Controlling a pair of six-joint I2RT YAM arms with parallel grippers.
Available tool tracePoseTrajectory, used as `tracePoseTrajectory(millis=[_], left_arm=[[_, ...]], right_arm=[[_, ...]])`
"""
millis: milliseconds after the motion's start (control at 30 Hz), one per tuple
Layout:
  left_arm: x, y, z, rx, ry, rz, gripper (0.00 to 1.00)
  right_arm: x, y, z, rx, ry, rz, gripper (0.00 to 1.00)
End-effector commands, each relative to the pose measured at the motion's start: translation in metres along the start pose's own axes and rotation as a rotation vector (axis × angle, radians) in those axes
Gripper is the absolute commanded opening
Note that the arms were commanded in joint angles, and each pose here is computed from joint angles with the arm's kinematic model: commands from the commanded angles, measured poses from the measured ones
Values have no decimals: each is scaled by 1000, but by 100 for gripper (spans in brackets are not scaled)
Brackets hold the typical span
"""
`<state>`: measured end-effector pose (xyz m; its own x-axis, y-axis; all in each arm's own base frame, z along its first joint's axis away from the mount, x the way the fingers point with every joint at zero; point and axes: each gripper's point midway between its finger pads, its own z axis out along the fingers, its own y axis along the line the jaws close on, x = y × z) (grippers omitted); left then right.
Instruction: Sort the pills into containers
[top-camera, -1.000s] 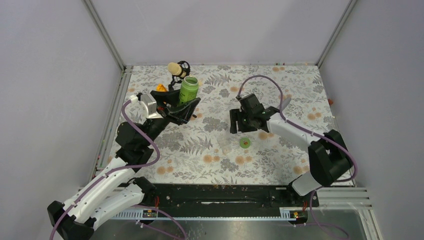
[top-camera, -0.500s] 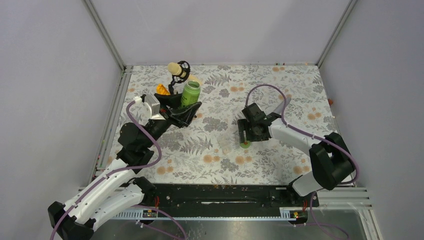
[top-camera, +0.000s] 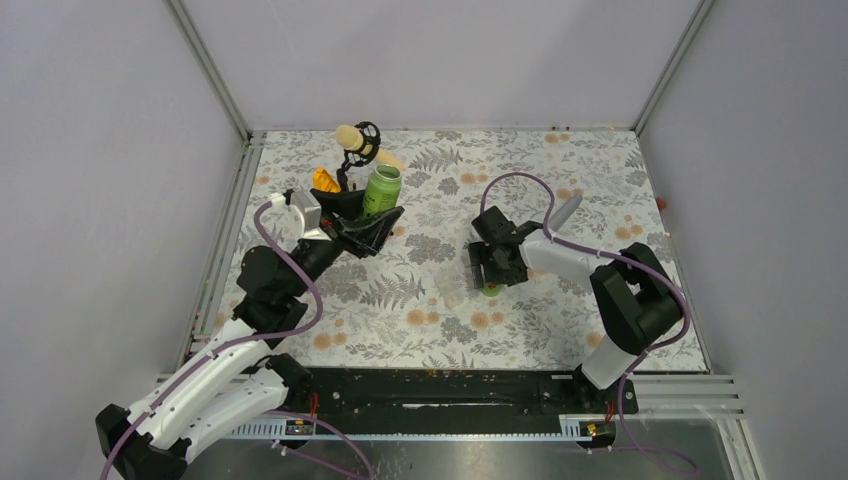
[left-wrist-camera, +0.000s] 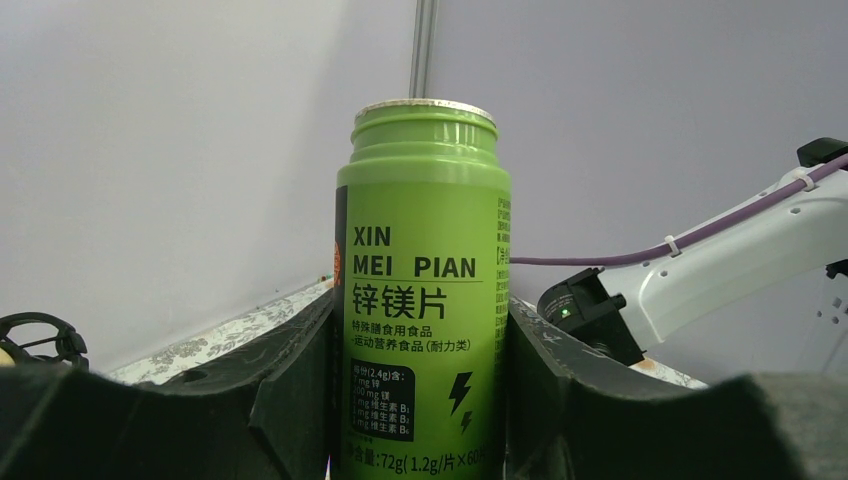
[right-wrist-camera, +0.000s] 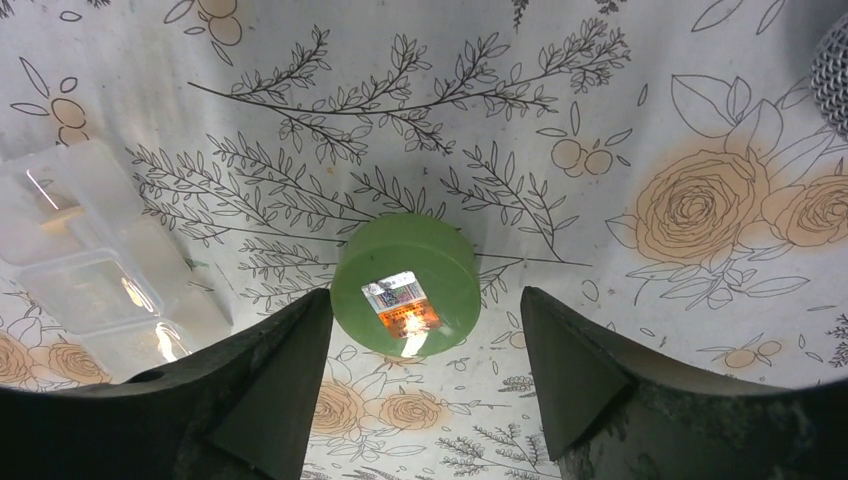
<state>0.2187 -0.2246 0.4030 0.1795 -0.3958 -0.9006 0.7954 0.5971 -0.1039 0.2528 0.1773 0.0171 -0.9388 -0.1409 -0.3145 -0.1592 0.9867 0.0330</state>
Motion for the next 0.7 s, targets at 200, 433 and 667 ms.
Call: tracePoseTrajectory(millis=[200, 433, 667], left_arm=[[-15, -3, 1, 13, -50, 4, 0], [-7, -4, 3, 24, -22, 1, 0], [10, -3, 6, 42, 44, 33, 0]], right_arm=[[-9, 10, 0, -15, -13, -26, 61], [-14, 10, -15, -26, -38, -7, 47], [-37, 14, -87, -212, -140, 49, 47]])
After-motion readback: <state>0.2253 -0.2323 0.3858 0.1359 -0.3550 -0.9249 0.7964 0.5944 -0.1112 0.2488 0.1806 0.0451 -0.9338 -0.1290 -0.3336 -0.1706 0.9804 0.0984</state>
